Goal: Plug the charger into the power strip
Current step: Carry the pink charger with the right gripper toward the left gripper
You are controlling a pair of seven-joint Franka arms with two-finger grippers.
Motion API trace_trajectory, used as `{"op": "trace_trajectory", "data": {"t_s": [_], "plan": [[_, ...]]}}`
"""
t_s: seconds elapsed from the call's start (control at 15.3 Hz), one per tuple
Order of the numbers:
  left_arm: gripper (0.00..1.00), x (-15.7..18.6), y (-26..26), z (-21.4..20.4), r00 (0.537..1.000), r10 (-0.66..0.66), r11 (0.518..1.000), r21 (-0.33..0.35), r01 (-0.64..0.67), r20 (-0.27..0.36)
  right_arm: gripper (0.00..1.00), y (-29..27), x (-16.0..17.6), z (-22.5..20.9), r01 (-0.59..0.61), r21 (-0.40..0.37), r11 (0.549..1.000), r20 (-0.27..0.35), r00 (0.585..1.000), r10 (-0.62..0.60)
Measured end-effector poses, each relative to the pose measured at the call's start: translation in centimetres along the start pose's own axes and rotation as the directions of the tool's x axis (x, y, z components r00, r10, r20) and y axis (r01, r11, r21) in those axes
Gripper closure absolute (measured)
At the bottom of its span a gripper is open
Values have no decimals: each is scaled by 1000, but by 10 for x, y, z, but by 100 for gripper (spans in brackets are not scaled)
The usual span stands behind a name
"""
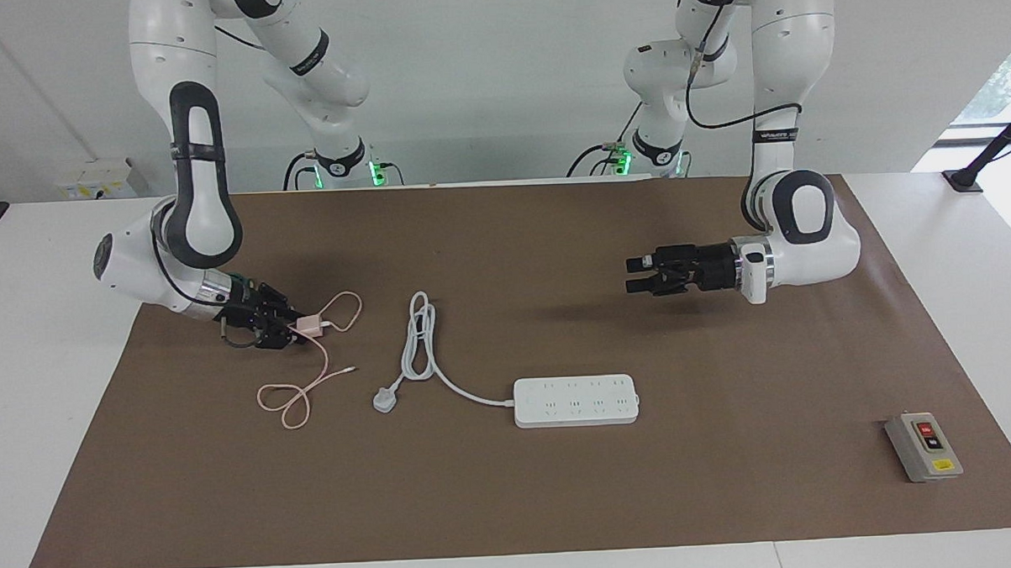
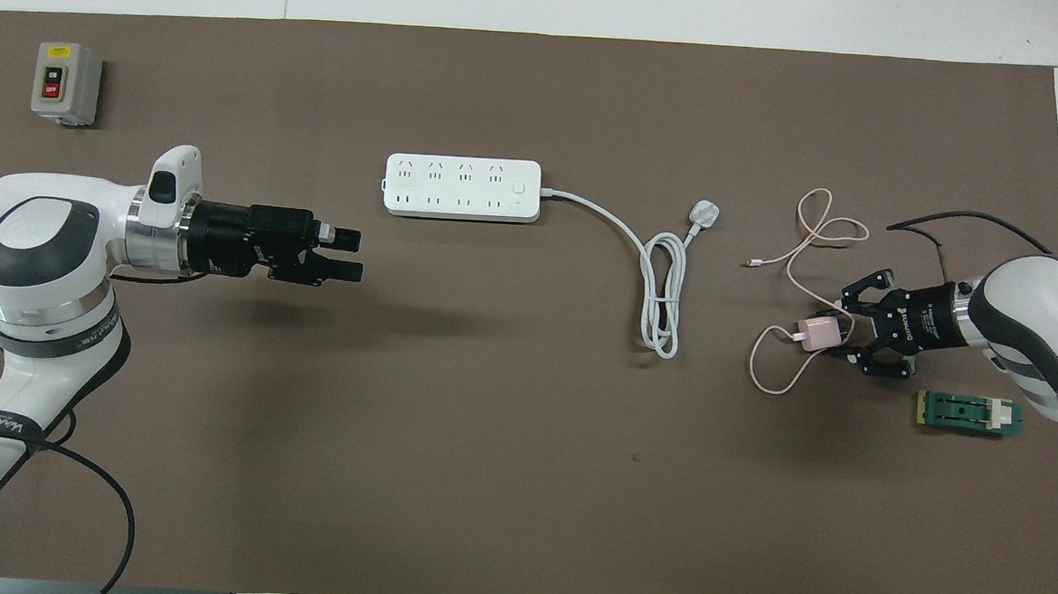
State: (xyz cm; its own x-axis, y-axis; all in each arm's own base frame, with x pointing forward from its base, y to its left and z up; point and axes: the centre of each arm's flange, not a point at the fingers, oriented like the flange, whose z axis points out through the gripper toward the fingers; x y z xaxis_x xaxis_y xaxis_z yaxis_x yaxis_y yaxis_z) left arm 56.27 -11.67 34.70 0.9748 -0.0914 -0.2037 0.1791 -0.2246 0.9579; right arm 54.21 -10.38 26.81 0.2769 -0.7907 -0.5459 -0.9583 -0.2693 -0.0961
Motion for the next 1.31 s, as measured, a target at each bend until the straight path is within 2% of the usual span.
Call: {"op": "trace_trajectory", "data": {"t_s": [0.2,0.52,0.92,1.31], "plan": [[0,0,0,0,1000,0,1000,2,0,-3,50,-23,-16,-14,13,8,1000,4,1000,-14],[0,1,-2,-1,1000,-3,1000,7,3,-12,50,-69,-67,-41,-73,5,997,18,997,73],[0,0,-5,-1,1000,-8,1000,9,8,-15,50,-129,-170,-50,-197,33,980,55,979,195],[0,0,-8,11,1000,-5,1000,0,5,-7,50,-161,-259,-12,-290,55,955,99,954,284]]}}
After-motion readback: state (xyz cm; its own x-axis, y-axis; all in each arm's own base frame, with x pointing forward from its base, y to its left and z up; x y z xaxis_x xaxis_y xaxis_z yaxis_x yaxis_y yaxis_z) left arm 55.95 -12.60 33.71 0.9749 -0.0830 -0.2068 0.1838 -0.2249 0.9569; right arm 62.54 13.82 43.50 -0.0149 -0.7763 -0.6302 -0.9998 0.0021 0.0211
